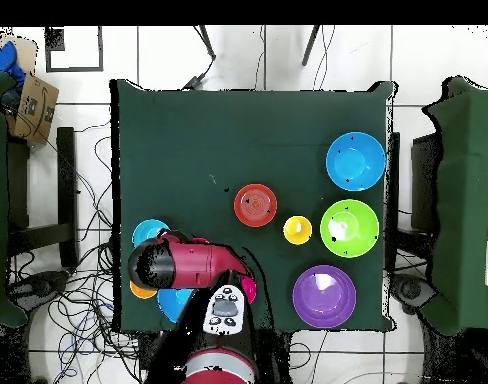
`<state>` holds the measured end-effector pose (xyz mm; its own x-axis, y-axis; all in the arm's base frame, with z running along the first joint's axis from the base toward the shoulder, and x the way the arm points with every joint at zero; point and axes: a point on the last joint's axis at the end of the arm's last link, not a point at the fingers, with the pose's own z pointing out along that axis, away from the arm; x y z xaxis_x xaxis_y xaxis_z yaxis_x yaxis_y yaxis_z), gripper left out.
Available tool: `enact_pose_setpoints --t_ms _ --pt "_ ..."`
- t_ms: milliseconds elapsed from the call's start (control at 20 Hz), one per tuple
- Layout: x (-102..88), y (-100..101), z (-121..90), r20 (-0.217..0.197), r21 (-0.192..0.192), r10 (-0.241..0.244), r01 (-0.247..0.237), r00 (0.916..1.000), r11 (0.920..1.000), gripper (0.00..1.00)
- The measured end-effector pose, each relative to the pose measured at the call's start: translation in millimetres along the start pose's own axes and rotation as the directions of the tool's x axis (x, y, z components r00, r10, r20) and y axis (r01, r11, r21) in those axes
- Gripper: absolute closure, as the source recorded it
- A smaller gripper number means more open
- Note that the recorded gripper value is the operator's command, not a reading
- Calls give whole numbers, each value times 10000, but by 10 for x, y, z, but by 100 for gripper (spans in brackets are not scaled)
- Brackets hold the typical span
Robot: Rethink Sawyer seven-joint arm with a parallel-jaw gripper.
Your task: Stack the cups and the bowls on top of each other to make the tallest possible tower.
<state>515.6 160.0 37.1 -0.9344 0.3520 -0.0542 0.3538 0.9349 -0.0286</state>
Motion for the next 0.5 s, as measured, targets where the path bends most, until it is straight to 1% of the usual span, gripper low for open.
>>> enact_pose_setpoints --t_ms 350,500 --pt "99 -44 153 -318 160 -12 17 9995 9999 0" --pt "122 -59 190 -393 205 -6 14 9992 9998 0"
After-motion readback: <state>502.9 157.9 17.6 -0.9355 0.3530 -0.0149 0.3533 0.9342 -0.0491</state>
